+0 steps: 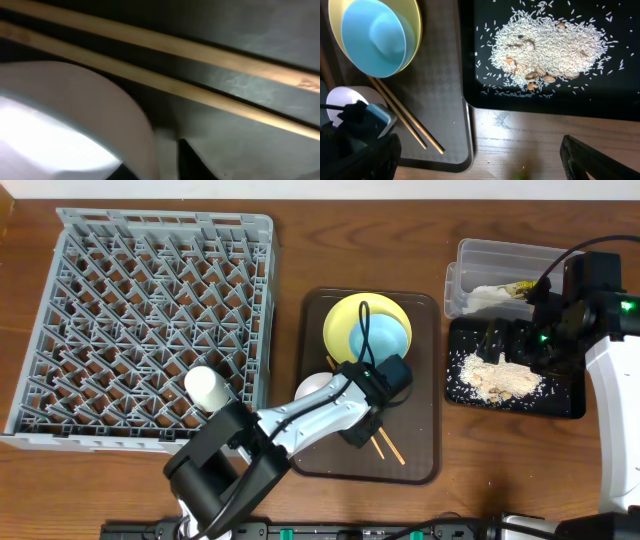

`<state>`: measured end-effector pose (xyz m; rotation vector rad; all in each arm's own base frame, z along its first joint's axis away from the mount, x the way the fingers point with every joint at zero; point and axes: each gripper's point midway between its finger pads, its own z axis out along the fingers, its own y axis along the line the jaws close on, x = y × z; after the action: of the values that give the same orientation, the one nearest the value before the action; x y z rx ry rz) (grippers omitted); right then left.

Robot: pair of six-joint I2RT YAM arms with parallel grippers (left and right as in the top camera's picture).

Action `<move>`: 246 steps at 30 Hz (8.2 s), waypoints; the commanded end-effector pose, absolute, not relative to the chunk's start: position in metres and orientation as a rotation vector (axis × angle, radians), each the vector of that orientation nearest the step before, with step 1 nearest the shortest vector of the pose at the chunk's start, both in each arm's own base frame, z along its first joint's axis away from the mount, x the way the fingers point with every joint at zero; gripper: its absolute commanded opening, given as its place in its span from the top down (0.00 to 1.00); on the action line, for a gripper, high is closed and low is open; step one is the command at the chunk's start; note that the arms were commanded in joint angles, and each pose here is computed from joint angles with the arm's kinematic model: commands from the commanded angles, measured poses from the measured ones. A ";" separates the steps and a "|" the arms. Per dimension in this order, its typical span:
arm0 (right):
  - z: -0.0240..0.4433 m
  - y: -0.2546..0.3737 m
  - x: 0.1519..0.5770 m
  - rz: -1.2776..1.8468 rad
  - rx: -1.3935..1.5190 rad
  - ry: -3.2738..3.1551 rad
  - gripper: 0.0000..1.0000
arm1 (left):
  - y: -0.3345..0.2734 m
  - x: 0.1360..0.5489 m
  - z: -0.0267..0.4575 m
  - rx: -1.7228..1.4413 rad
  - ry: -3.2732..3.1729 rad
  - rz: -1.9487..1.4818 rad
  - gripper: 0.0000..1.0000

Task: Sort waste into correct bins and load items into the dishwasher

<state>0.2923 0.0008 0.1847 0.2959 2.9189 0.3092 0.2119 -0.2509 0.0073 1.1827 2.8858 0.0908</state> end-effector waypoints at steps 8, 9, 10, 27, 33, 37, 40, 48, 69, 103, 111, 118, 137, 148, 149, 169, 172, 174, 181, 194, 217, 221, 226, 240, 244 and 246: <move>0.194 -0.002 0.293 0.304 0.284 2.890 0.01 | -0.221 0.244 0.027 1.134 2.762 0.457 0.92; 0.194 -0.002 0.293 0.304 0.285 2.889 0.01 | -0.221 0.245 0.032 1.132 2.758 0.468 0.92; 0.194 -0.002 0.293 0.304 0.285 2.889 0.01 | -0.221 0.247 0.039 1.130 2.751 0.474 0.93; 0.194 -0.002 0.293 0.305 0.285 2.890 0.01 | -0.176 0.307 0.183 0.707 2.644 -0.102 0.93; 0.194 -0.002 0.292 0.305 0.286 2.894 0.01 | -0.147 0.329 0.202 0.553 2.608 -0.605 0.92; 0.194 -0.002 0.292 0.305 0.285 2.893 0.01 | -0.124 0.344 0.224 0.417 2.498 -0.875 0.93; 0.194 -0.002 0.292 0.305 0.285 2.894 0.01 | -0.107 0.352 0.239 0.339 2.405 -1.024 0.92; 0.194 -0.002 0.292 0.305 0.286 2.895 0.01 | -0.077 0.366 0.260 0.185 2.195 -1.397 0.92; 0.193 -0.001 0.289 0.307 0.289 2.908 0.01 | 0.009 0.416 0.160 -0.248 2.102 -1.680 0.92; 0.188 -0.023 0.279 0.122 0.366 2.947 0.01 | -0.021 0.381 0.238 -0.104 2.445 -0.637 0.13; 0.187 -0.037 0.273 0.070 0.436 2.954 0.01 | -0.119 0.383 0.265 0.143 2.482 -0.443 0.08; 0.186 -0.062 0.263 0.006 0.617 2.945 0.01 | -0.222 0.377 0.230 0.569 2.463 -0.314 0.08; 0.186 -0.064 0.262 0.006 0.631 2.946 0.01 | -0.339 0.355 0.051 1.077 2.563 -0.196 0.15; 0.186 -0.064 0.262 0.006 0.631 2.946 0.01 | -0.303 0.379 0.029 1.000 2.601 0.032 0.47; 0.186 -0.064 0.262 0.006 0.631 2.945 0.01 | -0.301 0.379 0.028 0.998 2.605 0.036 0.48; 0.186 -0.064 0.262 0.007 0.631 2.946 0.01 | -0.288 0.375 0.011 1.001 2.636 0.097 0.89; 0.186 -0.064 0.261 0.007 0.632 2.948 0.01 | -0.287 0.377 0.012 0.999 2.628 0.119 0.92; 0.186 -0.063 0.261 0.007 0.632 2.950 0.01 | -0.283 0.380 0.015 0.989 2.607 0.180 0.92; 0.186 -0.064 0.261 0.007 0.632 2.949 0.01 | -0.276 0.389 0.043 0.993 2.492 0.417 0.92; 0.186 -0.063 0.261 0.007 0.632 2.949 0.01 | -0.255 0.396 0.126 0.895 2.416 0.350 0.92; 0.186 -0.063 0.258 0.007 0.634 2.961 0.01 | -0.114 0.441 0.235 0.397 2.266 -1.071 0.92; 0.186 -0.062 0.257 0.008 0.636 2.968 0.01 | -0.088 0.454 0.246 0.276 2.146 -1.312 0.92; 0.185 -0.062 0.255 0.008 0.637 2.974 0.01 | -0.063 0.473 0.226 0.084 2.160 -1.419 0.92; 0.185 -0.062 0.254 0.008 0.638 2.979 0.01 | -0.025 0.505 0.179 -0.129 2.100 -1.623 0.92; 0.185 -0.062 0.253 0.008 0.639 2.983 0.01 | -0.003 0.508 0.176 -0.181 2.092 -1.576 0.92; 0.185 -0.062 0.253 0.008 0.639 2.983 0.01 | 0.015 0.510 0.172 -0.229 2.091 -1.533 0.92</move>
<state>0.2530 -0.0576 0.1772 0.6200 3.0150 0.0298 0.5032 -0.0147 0.1837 -0.1280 2.0849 -1.5862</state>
